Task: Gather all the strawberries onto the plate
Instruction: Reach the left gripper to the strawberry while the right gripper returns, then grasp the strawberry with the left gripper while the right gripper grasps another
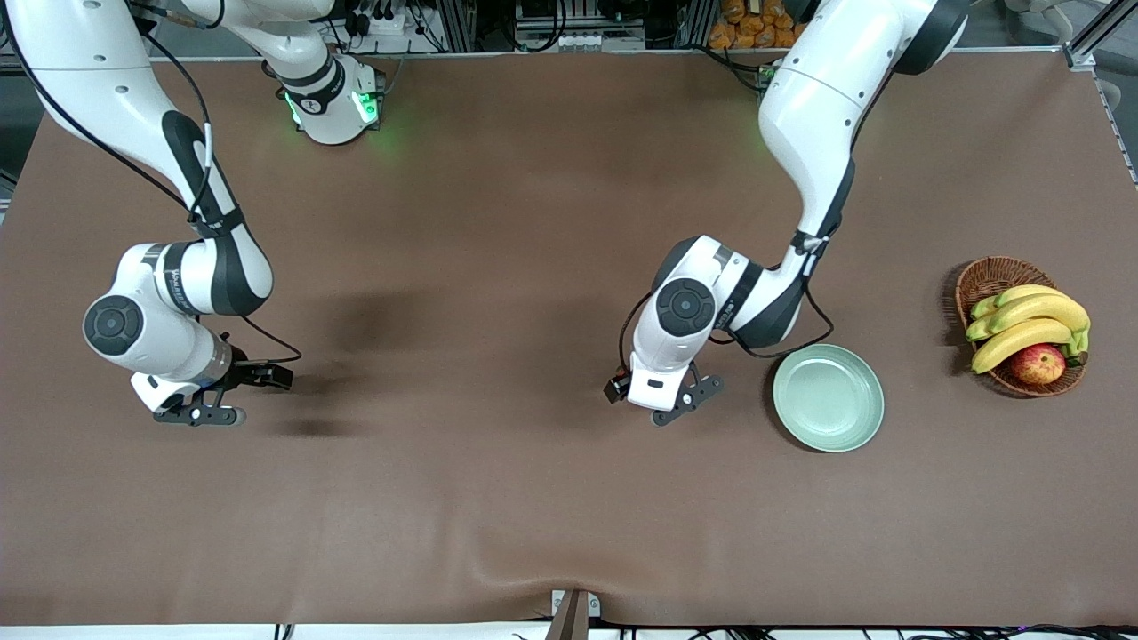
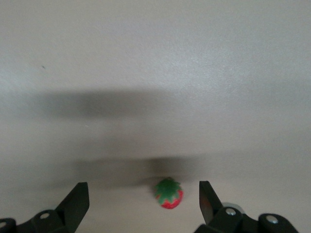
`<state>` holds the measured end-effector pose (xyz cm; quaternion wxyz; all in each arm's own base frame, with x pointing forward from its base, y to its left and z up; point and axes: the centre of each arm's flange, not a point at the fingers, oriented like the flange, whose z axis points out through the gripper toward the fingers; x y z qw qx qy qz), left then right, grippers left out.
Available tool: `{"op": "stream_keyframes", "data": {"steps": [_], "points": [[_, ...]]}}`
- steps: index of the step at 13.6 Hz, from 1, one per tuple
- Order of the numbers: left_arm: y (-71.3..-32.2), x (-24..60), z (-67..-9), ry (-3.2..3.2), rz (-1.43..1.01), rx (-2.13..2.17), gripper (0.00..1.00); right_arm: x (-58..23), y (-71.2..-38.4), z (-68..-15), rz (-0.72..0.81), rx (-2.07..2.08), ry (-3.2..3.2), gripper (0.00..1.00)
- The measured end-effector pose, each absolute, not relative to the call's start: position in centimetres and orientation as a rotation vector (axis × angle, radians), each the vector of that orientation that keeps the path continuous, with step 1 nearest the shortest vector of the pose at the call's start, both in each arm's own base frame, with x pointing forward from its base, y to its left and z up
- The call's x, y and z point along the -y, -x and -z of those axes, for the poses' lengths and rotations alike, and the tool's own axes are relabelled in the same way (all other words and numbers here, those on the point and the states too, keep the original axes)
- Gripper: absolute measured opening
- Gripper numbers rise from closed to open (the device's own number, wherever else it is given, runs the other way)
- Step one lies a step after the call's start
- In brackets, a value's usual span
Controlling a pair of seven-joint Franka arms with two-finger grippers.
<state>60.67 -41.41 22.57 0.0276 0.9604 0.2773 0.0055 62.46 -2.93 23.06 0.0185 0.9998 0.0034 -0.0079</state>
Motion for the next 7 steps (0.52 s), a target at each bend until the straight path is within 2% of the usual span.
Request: {"op": "stream_keyframes", "data": {"steps": [4,6,7], "points": [[-59.4,42.6,-20.3,-2.975,0.004,-0.93,1.0,5.9,-61.5,-21.6,0.067,-0.044,-3.107,1.0],[-59.3,42.6,-19.5,-2.978,0.01,-0.934,0.96,5.6,-61.1,-20.5,0.098,-0.051,-3.111,1.0],[-59.3,42.6,-19.3,-2.976,0.008,-0.935,0.89,5.4,-61.0,-20.0,0.111,-0.056,-3.113,1.0]]}}
